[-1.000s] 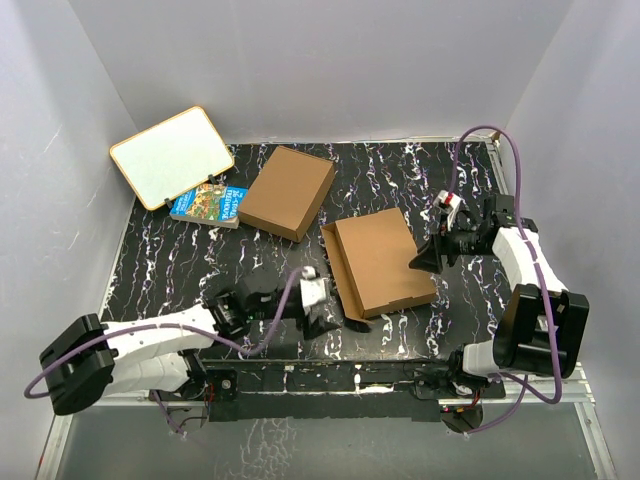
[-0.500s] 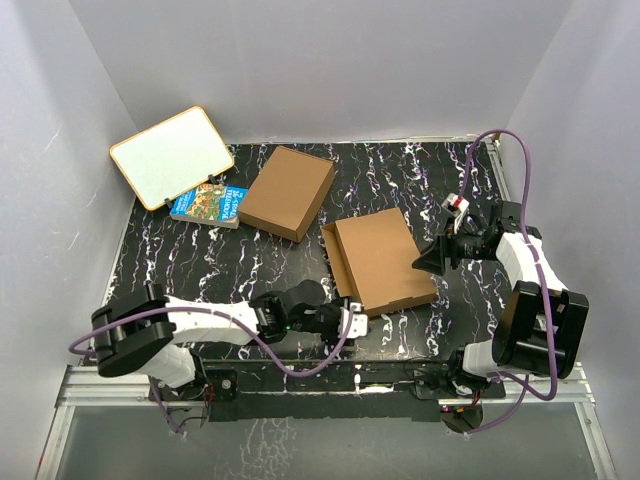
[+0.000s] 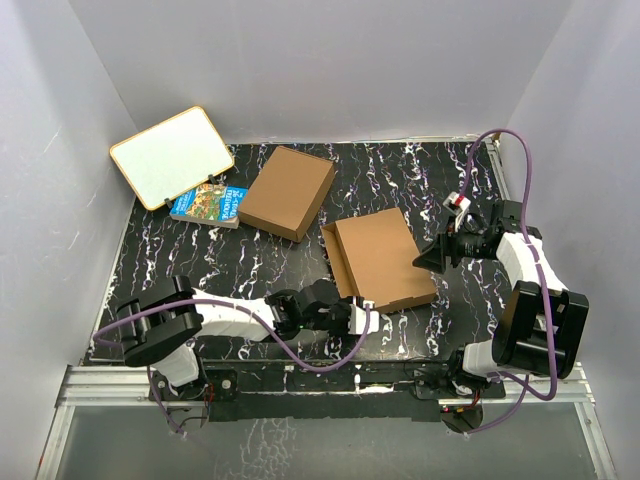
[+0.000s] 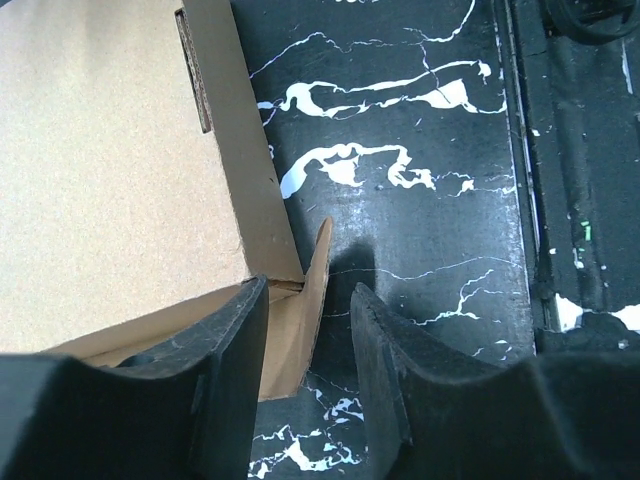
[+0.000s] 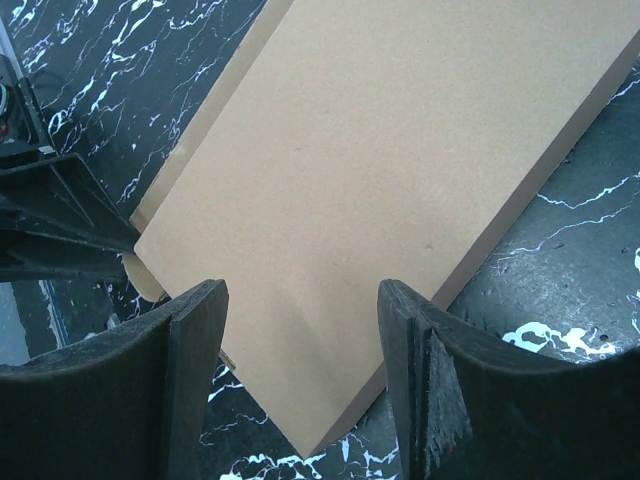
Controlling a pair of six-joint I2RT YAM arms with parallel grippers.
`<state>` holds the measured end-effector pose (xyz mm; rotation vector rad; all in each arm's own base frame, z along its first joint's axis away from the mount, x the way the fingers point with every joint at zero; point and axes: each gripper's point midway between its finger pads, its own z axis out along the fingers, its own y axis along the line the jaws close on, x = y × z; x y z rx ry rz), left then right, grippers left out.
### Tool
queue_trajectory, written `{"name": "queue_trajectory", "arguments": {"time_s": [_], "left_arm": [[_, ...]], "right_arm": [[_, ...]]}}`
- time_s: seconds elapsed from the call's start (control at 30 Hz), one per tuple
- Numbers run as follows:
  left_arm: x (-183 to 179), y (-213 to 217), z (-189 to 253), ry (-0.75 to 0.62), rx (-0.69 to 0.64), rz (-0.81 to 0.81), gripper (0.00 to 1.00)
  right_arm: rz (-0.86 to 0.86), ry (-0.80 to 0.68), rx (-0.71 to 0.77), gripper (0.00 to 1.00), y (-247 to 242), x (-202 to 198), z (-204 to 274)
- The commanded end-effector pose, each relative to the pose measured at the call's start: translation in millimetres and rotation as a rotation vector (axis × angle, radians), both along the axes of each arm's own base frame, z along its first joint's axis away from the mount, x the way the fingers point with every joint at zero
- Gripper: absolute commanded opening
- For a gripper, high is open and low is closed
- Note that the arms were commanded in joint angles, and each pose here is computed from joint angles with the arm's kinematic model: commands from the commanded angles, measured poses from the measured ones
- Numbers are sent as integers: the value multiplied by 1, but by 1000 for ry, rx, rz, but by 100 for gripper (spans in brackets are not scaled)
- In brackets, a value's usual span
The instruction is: Fold the paper box
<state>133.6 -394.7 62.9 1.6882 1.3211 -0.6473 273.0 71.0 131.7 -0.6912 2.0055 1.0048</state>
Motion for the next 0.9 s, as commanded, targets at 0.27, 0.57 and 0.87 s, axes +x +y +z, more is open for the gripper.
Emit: {"name": "queue_trajectory", "arguments": {"time_s": [0.27,0.57,0.87], "left_arm": [[2,-13,14,4,-54,11,28],[-1,-10,12,22,-49,12,22],[-3,-8,8,39,-41,14,19]], "right_arm": [[-39,-51,4,67,-7,12,5],[-91,-21,20,68,-13,17,4],[-127,2,24,70,-16,22,0]]}}
